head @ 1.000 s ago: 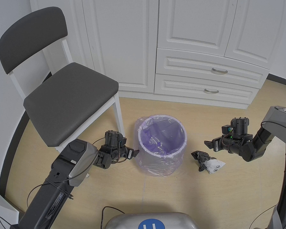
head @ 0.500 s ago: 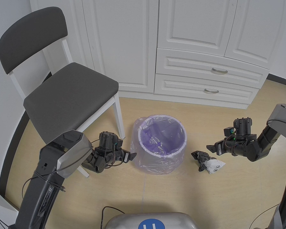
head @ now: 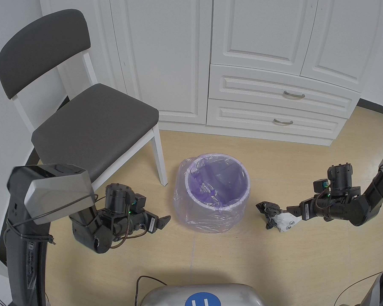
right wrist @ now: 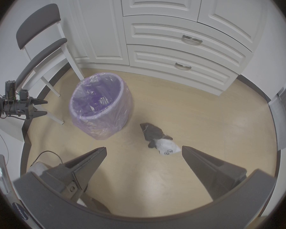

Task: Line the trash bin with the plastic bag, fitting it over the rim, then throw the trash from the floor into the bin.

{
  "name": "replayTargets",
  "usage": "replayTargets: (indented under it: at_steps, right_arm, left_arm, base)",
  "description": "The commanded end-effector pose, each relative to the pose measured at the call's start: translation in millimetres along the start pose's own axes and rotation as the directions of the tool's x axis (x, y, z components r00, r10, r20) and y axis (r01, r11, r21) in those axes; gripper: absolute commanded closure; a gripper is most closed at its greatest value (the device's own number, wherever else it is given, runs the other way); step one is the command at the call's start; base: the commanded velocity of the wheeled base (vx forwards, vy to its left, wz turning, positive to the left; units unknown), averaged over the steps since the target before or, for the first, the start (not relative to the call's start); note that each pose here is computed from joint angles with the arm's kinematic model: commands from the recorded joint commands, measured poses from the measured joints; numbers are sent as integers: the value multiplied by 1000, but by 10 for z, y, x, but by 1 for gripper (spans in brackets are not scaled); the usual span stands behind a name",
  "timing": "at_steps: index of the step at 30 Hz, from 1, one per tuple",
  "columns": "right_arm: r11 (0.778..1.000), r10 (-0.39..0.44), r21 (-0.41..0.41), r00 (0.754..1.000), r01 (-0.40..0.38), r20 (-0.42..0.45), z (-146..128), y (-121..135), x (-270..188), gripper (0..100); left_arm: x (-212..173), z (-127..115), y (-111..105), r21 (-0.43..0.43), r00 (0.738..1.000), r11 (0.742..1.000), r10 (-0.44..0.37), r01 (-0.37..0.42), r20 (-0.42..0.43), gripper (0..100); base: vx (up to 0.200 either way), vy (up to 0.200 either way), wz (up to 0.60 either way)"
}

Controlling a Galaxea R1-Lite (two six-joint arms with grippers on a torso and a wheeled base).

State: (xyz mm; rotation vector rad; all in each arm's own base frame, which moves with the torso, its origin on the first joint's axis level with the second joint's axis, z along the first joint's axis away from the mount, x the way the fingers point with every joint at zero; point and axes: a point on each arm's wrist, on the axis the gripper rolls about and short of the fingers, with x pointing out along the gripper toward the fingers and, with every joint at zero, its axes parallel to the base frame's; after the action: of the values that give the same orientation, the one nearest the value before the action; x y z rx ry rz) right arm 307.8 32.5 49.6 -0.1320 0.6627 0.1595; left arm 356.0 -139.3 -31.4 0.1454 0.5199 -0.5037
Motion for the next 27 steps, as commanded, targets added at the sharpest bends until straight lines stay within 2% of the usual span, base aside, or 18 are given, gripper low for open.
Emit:
replayTargets:
  at_steps: [1, 2, 6, 8, 9, 13, 14, 17, 18, 19, 21, 23, 24, 27]
  right_arm:
    - [998, -15, 65, 999, 12, 44, -245, 39, -909, 0]
    - [998, -32, 51, 995, 27, 95, -206, 39, -1050, 0]
    - [999, -53, 22, 984, 50, 169, -150, 23, -1296, 0]
    - [998, -69, 15, 979, 68, 190, -138, 1, -1359, 0]
    - [994, -106, 1, 970, 109, 218, -139, -33, -1456, 0]
    - [969, -226, -31, 934, 243, 277, -138, -144, -1668, 0]
    - [960, -253, -40, 921, 277, 297, -139, -169, -1737, 0]
    - [948, -274, -63, 900, 312, 339, -167, -170, -1874, 0]
    - [947, -274, -66, 898, 315, 343, -166, -169, -1884, 0]
    - [935, -281, -101, 882, 340, 378, -188, -153, -1984, 0]
    - [918, -285, -137, 859, 372, 425, -218, -130, -2116, 0]
    - [901, -289, -167, 840, 401, 458, -256, -109, -2213, 0]
    - [884, -292, -192, 825, 425, 483, -283, -95, -2282, 0]
    - [859, -296, -219, 799, 462, 523, -309, -73, -2402, 0]
  left_arm:
    - [-1523, 139, -379, 34, 966, 999, -34, 26, 258, 0]
    - [-1762, 164, -507, 29, 958, 999, -33, 26, 286, 0]
    - [-2183, 302, -662, -48, 914, 998, -27, 51, 405, 0]
    - [-2278, 333, -667, -68, 899, 996, -22, 58, 437, 0]
    - [-2397, 376, -655, -79, 877, 996, -7, 51, 481, 0]
    - [-2703, 397, -586, -106, 824, 994, 42, 23, 565, 0]
    - [-2807, 420, -565, -109, 800, 994, 48, 22, 598, 0]
    - [-2882, 454, -535, -117, 776, 993, 74, -1, 626, 0]
    - [-2882, 454, -535, -117, 776, 993, 74, -1, 626, 0]
    - [-2907, 476, -530, -106, 764, 994, 79, -14, 640, 0]
    - [-2901, 453, -507, -76, 770, 994, 108, -77, 629, 0]
    - [-2901, 438, -456, -63, 765, 982, 180, -181, 618, 0]
    - [-2900, 432, -432, -57, 760, 969, 225, -241, 610, 0]
    - [-2914, 460, -414, -60, 738, 948, 283, -314, 613, 0]
  base:
    - [0, 0, 0]
    - [0, 0, 0]
    - [0, 0, 0]
    - [0, 0, 0]
    - [0, 0, 0]
    - [0, 0, 0]
    - [0, 0, 0]
    - [0, 0, 0]
    - [0, 0, 0]
    - [0, 0, 0]
    - [0, 0, 0]
    - [0, 0, 0]
    - [0, 0, 0]
    - [0, 0, 0]
